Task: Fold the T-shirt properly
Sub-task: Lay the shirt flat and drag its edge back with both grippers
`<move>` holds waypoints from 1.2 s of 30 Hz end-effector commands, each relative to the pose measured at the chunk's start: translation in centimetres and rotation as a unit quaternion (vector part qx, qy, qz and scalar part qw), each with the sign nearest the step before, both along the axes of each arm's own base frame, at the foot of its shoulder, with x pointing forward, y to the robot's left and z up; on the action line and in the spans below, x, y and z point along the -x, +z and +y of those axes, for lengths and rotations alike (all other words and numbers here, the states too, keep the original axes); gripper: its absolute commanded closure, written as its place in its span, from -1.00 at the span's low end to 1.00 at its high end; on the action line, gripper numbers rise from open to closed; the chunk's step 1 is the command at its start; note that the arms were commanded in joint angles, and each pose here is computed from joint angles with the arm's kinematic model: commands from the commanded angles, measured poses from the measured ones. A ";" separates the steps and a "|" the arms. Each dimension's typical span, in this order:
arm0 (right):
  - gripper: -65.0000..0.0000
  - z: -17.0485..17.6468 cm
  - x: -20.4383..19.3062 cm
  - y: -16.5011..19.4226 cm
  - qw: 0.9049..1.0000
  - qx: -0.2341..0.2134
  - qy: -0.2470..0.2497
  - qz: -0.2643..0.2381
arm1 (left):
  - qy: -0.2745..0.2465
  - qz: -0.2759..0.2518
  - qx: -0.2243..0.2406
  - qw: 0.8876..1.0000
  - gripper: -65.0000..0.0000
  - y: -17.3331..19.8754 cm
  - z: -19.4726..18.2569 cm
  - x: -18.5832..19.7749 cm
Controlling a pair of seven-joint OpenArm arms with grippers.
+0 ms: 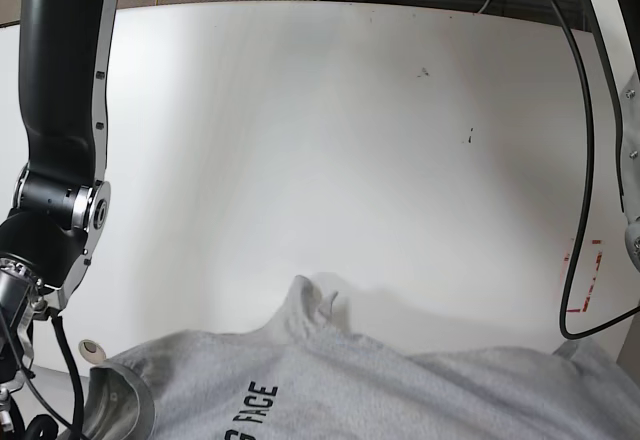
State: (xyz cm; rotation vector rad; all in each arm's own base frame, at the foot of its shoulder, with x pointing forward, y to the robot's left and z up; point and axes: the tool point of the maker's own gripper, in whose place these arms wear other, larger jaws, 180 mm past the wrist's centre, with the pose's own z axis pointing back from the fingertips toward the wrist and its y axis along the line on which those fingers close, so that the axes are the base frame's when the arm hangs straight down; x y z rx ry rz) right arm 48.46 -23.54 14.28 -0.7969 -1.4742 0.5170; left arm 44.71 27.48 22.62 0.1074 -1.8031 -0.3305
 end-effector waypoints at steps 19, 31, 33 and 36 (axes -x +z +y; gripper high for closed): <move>0.96 -1.7 6.0 -12.5 0.995 0.003 -0.069 0.066 | 0.071 0.127 -0.027 0.989 0.97 -17.1 2.1 1.7; 0.98 -5.2 11.2 -31.9 0.958 -0.128 -0.104 0.234 | 0.112 0.304 -0.065 0.944 0.97 -34.9 5.8 7.3; 0.98 -5.1 12.5 -34.5 0.951 -0.143 -0.103 0.252 | 0.117 0.330 -0.061 0.935 0.97 -37.2 6.4 8.4; 0.98 -4.9 14.3 -37.7 0.940 -0.161 -0.106 0.281 | 0.117 0.358 -0.059 0.925 0.97 -39.9 6.7 9.9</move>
